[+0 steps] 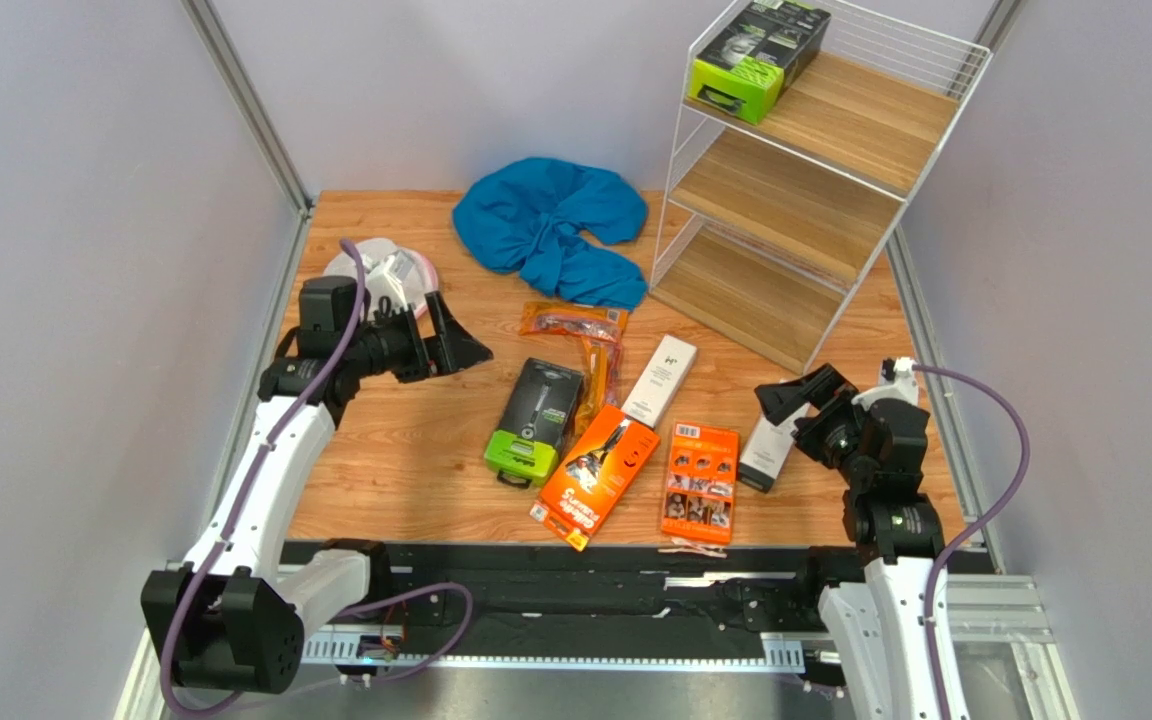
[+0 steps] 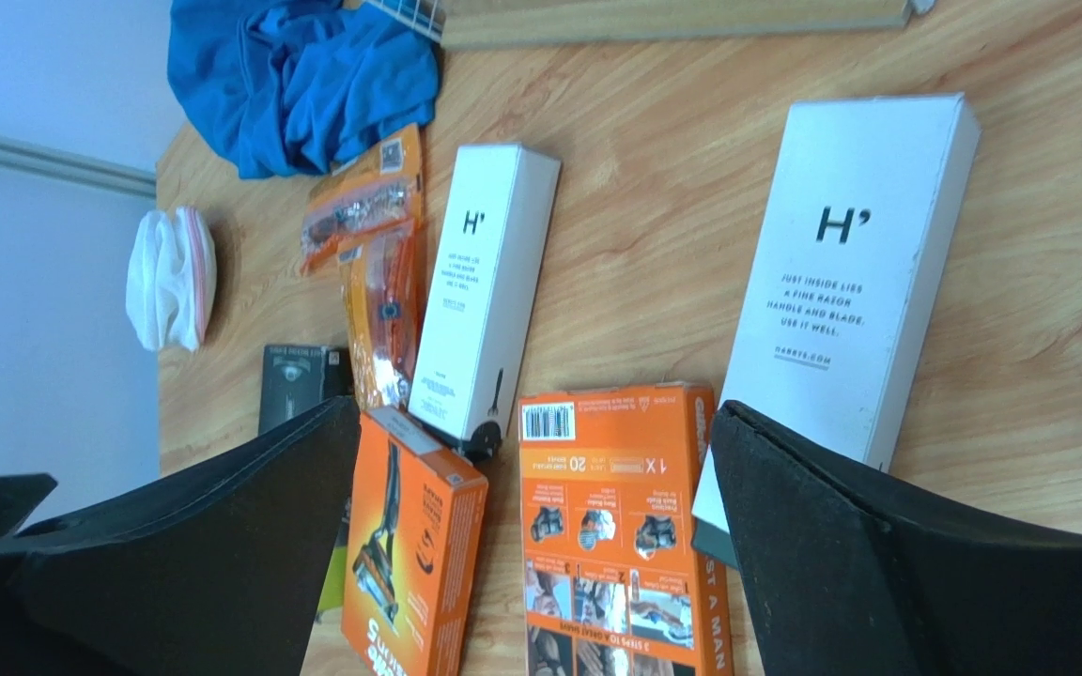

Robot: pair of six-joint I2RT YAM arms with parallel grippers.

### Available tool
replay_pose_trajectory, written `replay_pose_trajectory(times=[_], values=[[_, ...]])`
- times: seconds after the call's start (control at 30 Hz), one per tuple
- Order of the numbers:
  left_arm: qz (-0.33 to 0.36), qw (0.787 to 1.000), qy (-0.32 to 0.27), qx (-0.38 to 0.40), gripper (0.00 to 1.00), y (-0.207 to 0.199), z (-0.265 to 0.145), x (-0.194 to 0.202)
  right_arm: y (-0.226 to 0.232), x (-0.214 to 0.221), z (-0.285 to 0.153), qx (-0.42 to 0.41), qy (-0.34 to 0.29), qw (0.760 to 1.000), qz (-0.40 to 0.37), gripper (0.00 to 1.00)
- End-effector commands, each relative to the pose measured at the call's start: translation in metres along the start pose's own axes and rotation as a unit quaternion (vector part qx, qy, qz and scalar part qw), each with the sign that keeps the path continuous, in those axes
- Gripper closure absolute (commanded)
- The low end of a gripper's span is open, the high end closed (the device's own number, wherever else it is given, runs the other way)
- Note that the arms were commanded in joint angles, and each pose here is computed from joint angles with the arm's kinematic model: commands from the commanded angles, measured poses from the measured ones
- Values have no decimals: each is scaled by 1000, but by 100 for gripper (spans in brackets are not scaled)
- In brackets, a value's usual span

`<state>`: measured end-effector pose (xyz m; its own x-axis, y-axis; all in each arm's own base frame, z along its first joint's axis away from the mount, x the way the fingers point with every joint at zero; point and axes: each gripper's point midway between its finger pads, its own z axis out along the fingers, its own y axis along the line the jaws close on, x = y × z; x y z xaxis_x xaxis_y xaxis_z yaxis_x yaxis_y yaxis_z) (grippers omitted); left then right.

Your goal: Place and organize the shaving razors onto the shelf

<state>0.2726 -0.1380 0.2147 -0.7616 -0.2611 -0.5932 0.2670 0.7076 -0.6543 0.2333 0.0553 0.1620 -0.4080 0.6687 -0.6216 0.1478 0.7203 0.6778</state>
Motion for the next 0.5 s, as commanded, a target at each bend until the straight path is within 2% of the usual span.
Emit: replay_pose_trajectory(times=[0.0, 0.07, 0.17, 0.27, 0.47], values=[[-31, 995, -44, -87, 1, 22, -9, -14, 13, 12, -5, -33, 31, 999, 9, 0], [-51, 989, -51, -132, 1, 36, -14, -13, 19, 13, -6, -48, 38, 998, 12, 0], [-50, 990, -26, -132, 1, 41, -12, 1, 26, 16, -7, -58, 48, 997, 11, 0], [-96, 988, -4, -118, 1, 44, -3, 21, 32, 17, -9, -66, 54, 996, 9, 0], [-205, 969, 57, -123, 3, 61, 9, 81, 50, 31, -15, -91, 82, 992, 2, 0]])
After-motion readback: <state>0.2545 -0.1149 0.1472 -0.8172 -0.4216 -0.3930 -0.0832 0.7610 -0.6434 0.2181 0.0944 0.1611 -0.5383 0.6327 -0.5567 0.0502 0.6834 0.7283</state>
